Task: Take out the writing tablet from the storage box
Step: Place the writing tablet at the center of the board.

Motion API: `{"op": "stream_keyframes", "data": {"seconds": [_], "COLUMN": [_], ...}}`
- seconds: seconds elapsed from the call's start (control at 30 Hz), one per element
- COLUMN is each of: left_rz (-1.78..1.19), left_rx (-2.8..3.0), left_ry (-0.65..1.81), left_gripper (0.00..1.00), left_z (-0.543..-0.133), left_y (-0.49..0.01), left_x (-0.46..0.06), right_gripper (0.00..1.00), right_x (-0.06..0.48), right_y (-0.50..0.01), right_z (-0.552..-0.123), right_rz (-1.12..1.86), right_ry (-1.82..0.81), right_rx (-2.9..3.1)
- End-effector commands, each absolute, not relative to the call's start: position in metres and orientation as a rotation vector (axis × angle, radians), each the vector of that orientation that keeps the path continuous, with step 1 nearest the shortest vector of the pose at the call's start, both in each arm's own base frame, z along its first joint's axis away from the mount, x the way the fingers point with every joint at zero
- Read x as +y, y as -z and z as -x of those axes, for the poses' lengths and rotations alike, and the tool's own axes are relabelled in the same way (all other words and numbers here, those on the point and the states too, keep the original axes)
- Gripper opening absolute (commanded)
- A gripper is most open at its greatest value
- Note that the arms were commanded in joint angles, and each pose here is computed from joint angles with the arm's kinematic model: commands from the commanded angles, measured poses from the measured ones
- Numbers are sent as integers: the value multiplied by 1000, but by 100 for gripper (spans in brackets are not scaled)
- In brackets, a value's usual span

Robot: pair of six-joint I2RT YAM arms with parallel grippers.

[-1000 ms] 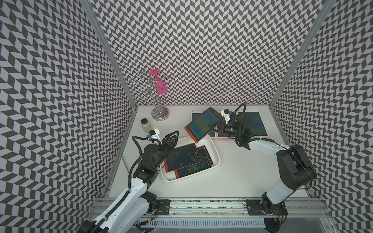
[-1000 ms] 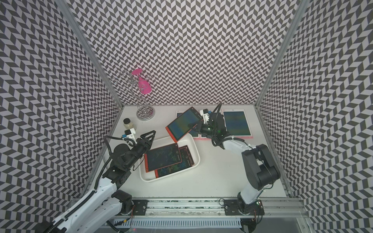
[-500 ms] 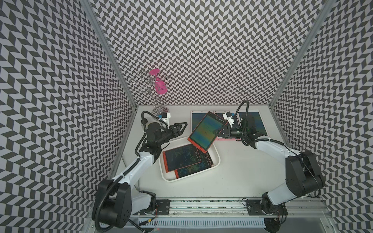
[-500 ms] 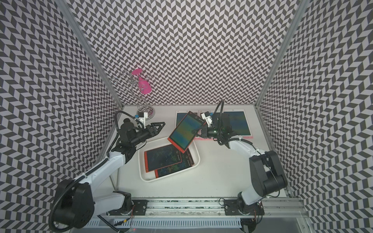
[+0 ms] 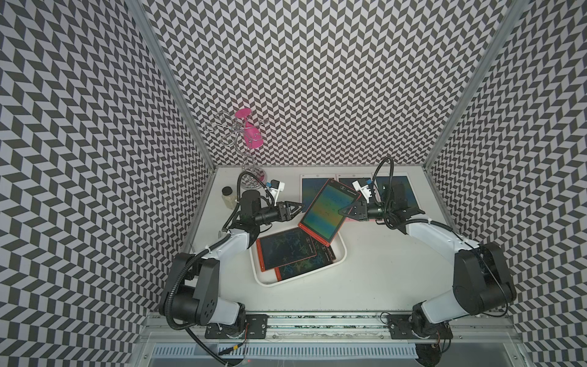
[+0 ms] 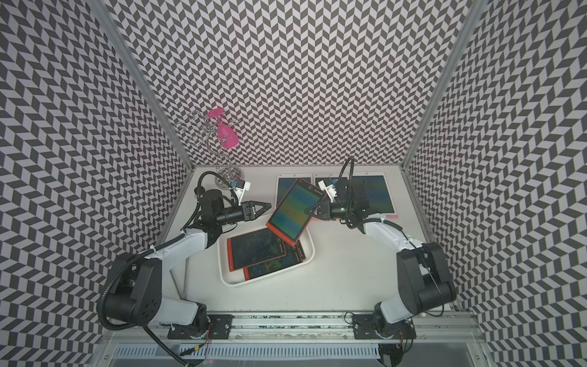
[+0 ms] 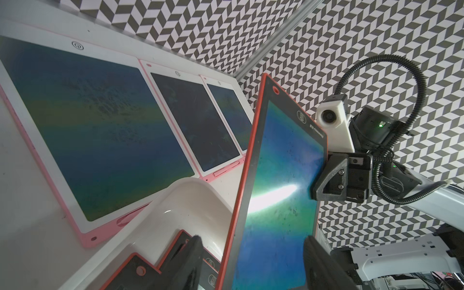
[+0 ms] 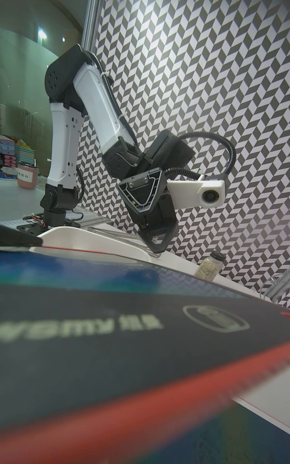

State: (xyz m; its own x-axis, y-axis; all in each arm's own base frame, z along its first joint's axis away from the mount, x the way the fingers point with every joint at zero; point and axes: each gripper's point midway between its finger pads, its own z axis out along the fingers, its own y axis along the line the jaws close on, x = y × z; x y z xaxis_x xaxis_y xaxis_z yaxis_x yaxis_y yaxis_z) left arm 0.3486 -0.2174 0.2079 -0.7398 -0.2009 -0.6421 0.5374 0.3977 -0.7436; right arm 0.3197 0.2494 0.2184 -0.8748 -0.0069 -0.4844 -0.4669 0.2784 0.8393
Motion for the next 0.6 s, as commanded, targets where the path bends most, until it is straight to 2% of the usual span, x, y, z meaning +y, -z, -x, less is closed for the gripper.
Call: {"op": "stream_keyframes", "data": {"seconds": [0.0, 0.57], "left_rz": [-345, -453], "left_rx": [1940, 1980], "left_ry": [1402, 1487], "left_gripper": [64, 63], "left_z": [-350, -343], "left_y": [-211, -198], "left_x": [-219, -255], "right_gripper": [3, 3], "right_x": [250, 250], "right_y": [-246, -251], "right_z": [-318, -315], "right_rz": [525, 531], "right_ry": [-1620, -1650], "right_rx": [2058, 2038]}}
